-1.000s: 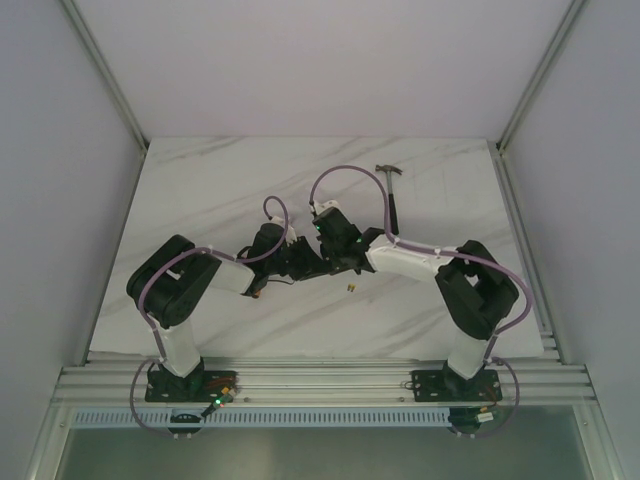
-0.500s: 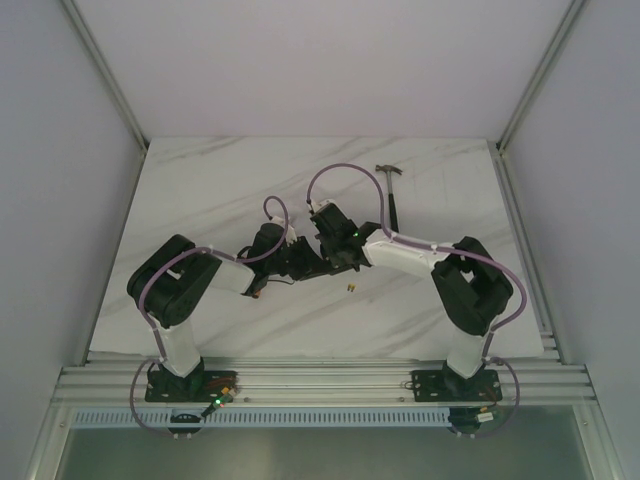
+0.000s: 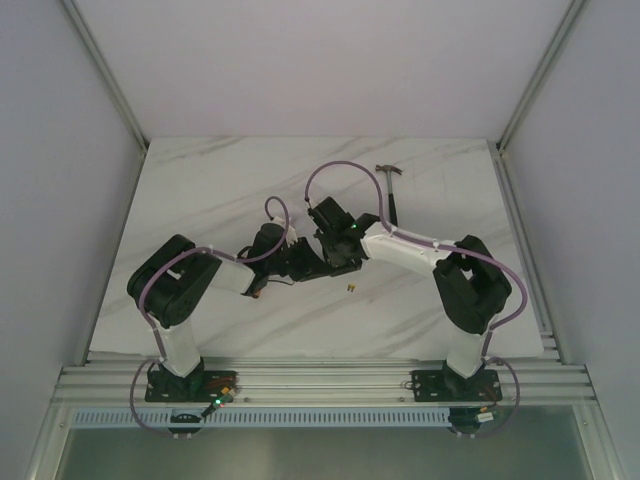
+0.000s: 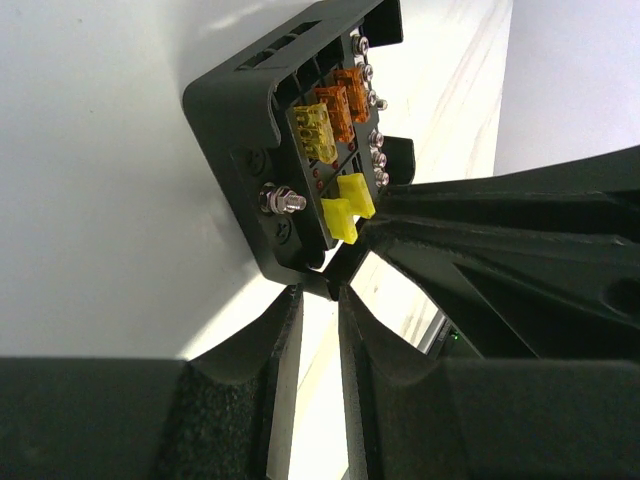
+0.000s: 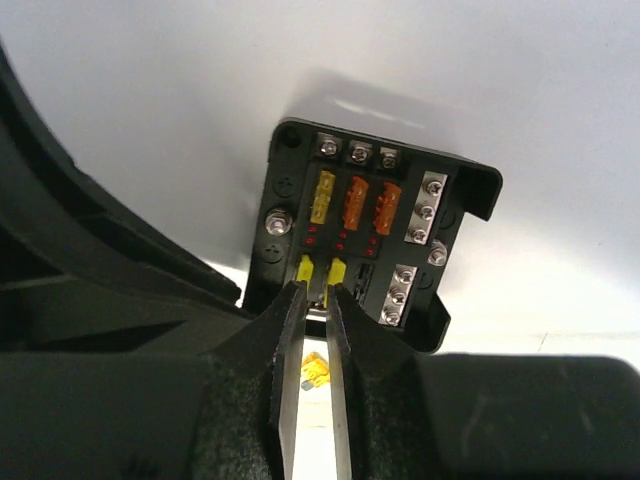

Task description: Snap on the fuse box

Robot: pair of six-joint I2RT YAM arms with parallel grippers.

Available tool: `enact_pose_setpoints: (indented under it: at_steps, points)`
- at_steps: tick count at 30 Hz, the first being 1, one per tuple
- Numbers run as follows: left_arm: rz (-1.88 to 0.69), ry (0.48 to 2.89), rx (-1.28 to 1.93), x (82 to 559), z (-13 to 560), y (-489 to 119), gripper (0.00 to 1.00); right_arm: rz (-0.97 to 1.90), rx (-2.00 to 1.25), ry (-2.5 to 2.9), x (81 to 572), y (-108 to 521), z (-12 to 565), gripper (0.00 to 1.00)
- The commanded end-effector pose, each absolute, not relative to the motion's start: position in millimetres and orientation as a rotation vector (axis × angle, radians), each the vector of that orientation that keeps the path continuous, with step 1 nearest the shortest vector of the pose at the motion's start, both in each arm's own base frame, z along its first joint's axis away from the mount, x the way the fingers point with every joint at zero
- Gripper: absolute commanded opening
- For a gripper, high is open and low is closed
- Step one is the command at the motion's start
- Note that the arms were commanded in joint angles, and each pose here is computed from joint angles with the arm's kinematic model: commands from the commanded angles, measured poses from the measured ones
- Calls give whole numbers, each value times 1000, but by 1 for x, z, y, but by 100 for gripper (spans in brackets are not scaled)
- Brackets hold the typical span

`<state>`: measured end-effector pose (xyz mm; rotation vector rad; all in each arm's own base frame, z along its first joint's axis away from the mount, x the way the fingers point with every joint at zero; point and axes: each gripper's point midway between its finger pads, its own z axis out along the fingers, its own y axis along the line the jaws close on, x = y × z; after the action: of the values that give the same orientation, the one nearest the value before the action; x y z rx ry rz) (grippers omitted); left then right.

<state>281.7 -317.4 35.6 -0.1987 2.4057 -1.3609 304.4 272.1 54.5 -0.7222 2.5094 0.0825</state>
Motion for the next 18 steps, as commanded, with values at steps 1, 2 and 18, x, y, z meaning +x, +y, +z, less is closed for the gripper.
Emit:
enact_pose_setpoints:
  at_steps: [1,2,18]
  points:
    - [-1286,2460,-227,282,17,-310,29,157,-697,2505,306,285,76,22]
    - [-1288,2458,-226,282,18,-310,29,160,-685,2507,307,284,78,23]
    - [-1288,2465,-232,282,16,-311,30,153,-612,2598,313,272,61,23]
